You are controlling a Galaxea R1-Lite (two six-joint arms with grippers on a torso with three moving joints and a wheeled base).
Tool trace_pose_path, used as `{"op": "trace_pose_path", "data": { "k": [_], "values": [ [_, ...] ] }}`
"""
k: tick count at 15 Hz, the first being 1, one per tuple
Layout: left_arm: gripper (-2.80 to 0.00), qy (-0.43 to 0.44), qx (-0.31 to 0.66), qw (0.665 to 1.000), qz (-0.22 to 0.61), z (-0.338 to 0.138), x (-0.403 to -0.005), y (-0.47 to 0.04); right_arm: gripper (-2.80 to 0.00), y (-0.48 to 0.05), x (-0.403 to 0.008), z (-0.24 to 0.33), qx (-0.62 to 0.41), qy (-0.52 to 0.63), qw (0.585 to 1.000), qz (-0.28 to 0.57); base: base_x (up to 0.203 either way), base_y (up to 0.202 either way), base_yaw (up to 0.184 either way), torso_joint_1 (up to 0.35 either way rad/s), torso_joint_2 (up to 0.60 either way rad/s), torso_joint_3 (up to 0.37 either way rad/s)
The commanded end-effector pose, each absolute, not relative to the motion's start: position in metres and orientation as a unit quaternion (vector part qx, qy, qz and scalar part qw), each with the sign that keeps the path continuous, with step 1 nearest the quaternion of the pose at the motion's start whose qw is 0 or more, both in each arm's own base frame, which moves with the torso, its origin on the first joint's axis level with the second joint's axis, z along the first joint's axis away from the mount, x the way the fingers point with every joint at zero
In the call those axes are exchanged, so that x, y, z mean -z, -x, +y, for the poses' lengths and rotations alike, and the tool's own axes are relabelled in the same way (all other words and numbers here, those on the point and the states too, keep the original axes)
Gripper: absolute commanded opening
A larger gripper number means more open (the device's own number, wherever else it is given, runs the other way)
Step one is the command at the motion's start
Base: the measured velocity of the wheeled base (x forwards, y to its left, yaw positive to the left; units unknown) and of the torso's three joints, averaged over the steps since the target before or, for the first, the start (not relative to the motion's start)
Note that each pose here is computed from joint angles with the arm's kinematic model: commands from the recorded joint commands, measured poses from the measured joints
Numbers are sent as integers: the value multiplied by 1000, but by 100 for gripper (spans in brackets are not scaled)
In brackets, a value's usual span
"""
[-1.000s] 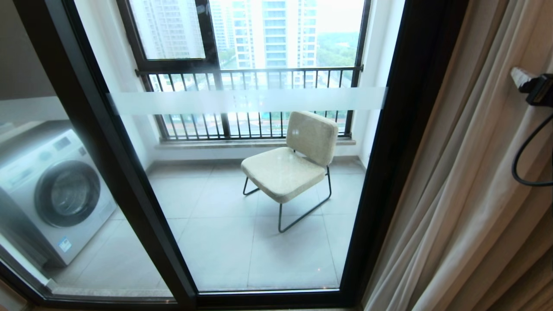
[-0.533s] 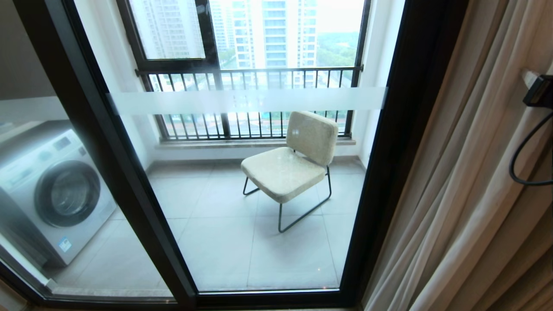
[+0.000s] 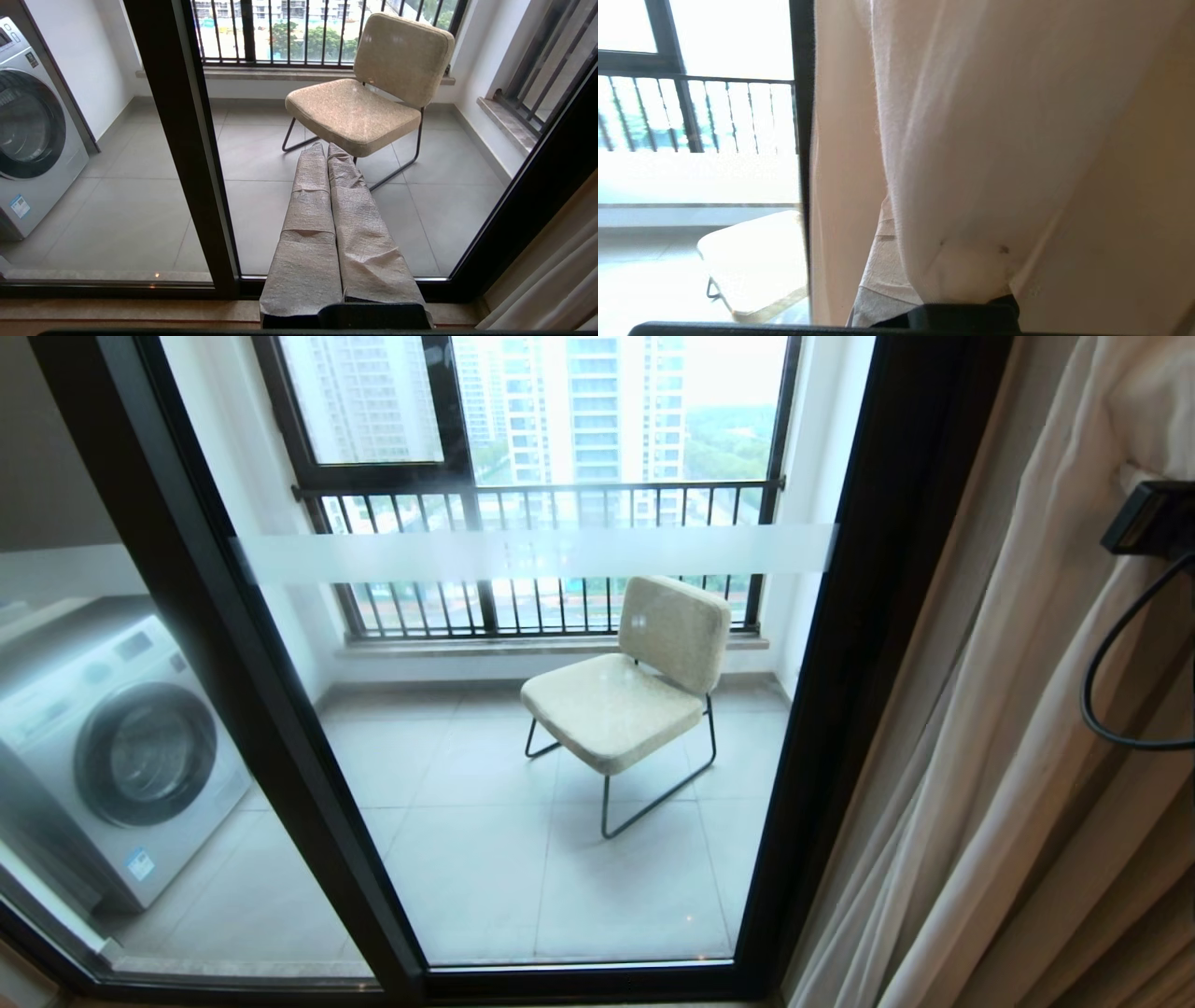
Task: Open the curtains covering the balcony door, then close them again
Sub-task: Close the inner curtains on both sides
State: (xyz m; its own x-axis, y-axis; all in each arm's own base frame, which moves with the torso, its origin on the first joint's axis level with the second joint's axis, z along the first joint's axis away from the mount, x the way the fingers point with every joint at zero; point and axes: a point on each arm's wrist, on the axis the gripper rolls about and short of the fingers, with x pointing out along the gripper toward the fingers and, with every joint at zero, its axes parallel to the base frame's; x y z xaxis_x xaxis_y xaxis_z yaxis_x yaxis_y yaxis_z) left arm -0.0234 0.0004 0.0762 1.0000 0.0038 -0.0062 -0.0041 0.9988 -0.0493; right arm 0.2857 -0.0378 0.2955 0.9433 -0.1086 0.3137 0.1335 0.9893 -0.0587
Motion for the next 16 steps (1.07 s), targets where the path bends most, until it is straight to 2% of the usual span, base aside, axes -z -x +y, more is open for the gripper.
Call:
{"op": "trace_pose_path", "data": {
  "k": [1,6,16],
  "values": [
    [-280,25,-2,1000,3,0,-76,23,-280,-273,-299,-18,30,36,985,-166,0,0,0,0,0,0],
    [-280,25,-2,1000,3,0,-76,23,-280,-266,-298,1,-2,33,985,-167,0,0,0,0,0,0],
    [-280,25,-2,1000,3,0,-76,23,-280,-258,-282,1,-3,31,986,-167,0,0,0,0,0,0]
  ]
}}
